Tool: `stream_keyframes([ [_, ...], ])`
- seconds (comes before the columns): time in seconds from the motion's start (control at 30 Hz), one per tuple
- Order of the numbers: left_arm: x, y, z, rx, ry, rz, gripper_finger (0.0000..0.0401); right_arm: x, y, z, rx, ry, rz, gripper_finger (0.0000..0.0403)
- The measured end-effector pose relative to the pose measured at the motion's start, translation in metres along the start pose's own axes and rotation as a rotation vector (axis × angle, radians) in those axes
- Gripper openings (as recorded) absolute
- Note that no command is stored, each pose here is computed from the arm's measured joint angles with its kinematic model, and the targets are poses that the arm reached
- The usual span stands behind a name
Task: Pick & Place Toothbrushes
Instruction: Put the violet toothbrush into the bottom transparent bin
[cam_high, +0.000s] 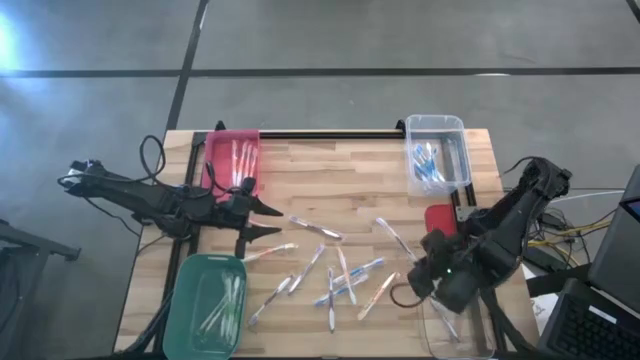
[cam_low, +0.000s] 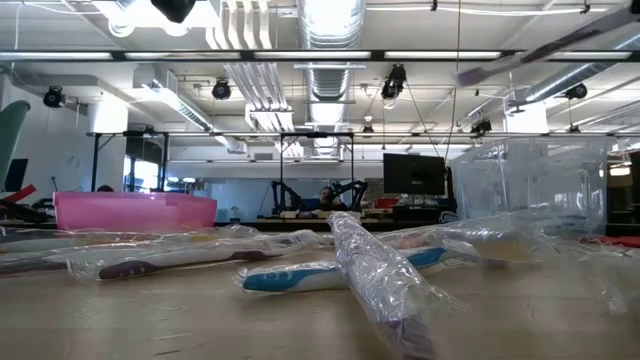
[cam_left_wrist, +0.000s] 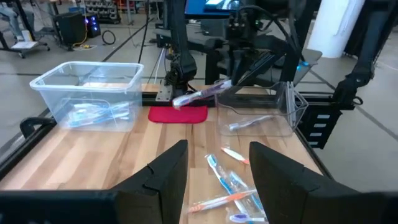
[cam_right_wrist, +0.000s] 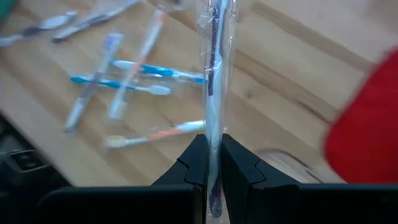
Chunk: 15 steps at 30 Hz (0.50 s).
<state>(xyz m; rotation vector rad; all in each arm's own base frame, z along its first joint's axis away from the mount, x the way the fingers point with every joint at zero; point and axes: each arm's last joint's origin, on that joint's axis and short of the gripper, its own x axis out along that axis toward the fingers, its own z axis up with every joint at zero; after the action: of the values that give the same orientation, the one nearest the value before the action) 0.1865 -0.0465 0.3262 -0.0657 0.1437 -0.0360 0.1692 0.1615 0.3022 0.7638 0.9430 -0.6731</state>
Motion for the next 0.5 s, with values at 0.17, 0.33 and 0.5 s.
stream_keyframes([
  [0.17, 0.000, 0.000, 0.000, -0.087, 0.000, 0.000, 0.0177, -0.021, 0.013, -0.015, -0.003, 0.014, -0.160, 0.0017],
  [0.33, 0.000, 0.000, 0.000, -0.145, 0.001, 0.000, 0.0177, -0.033, 0.032, -0.035, 0.030, 0.089, -0.181, 0.0017],
  [0.5, 0.000, 0.000, -0.001, -0.169, 0.004, 0.001, 0.0177, -0.034, 0.041, -0.056, 0.129, 0.185, -0.246, 0.0017],
])
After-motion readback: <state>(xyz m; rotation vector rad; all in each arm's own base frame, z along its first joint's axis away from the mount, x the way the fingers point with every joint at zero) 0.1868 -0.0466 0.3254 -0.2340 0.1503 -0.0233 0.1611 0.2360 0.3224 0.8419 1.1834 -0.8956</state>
